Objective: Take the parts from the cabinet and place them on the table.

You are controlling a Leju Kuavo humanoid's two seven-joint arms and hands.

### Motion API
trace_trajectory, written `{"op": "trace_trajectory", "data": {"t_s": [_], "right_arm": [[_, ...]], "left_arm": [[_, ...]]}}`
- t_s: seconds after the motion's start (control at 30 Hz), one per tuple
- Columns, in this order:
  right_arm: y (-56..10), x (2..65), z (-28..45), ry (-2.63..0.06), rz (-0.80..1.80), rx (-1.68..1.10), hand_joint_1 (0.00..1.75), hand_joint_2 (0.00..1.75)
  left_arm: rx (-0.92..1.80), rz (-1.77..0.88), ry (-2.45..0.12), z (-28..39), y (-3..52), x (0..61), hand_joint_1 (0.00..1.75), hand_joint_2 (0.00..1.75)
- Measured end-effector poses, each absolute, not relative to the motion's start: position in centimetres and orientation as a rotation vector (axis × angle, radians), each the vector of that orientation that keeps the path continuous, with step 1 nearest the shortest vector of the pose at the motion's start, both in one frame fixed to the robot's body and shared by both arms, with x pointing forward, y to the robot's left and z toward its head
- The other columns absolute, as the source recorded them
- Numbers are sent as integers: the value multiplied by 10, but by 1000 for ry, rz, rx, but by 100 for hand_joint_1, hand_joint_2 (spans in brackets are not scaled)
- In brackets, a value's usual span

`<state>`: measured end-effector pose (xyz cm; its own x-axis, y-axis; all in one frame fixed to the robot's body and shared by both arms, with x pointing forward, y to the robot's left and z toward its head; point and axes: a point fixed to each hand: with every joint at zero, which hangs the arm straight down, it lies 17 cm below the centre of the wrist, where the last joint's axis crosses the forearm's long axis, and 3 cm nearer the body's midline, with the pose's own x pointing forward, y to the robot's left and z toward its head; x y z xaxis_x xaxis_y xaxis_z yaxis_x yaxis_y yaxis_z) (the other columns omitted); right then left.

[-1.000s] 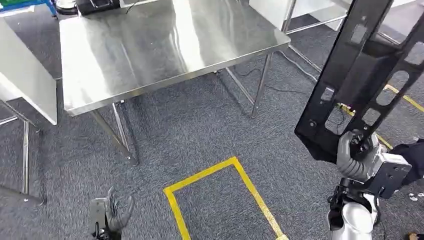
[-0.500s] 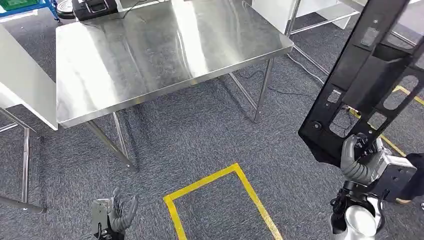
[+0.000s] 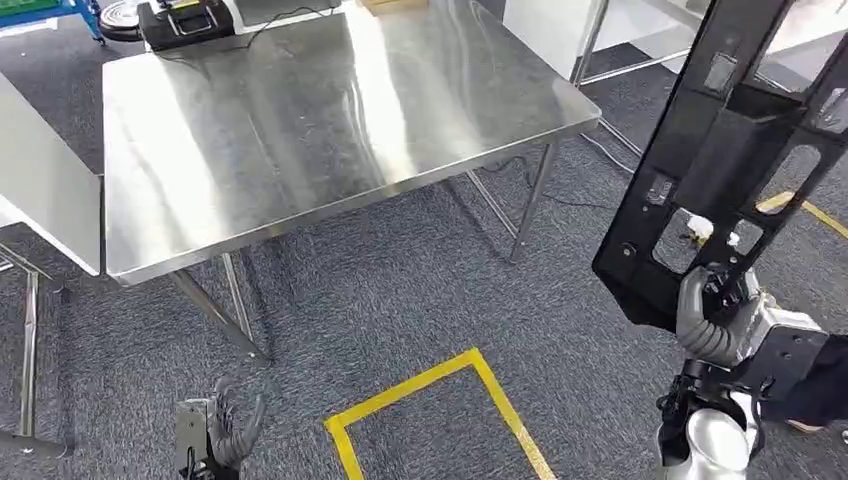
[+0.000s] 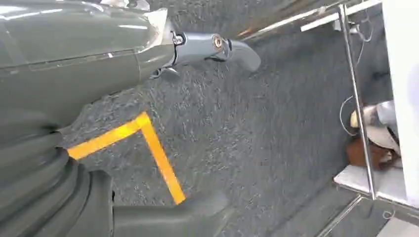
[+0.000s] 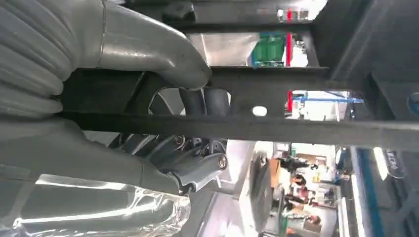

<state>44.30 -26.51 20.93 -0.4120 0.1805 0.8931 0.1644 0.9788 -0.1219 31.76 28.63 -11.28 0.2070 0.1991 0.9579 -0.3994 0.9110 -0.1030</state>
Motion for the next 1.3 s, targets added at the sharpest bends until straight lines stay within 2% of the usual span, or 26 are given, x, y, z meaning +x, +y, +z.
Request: {"op": "trace_trajectory", "data": {"t_s": [1.3], "right_arm": [[-268,449,213,-2004,7,-252,175,175]], "left_arm": [[175,408,-1309,-110,284,321,0,175]]}}
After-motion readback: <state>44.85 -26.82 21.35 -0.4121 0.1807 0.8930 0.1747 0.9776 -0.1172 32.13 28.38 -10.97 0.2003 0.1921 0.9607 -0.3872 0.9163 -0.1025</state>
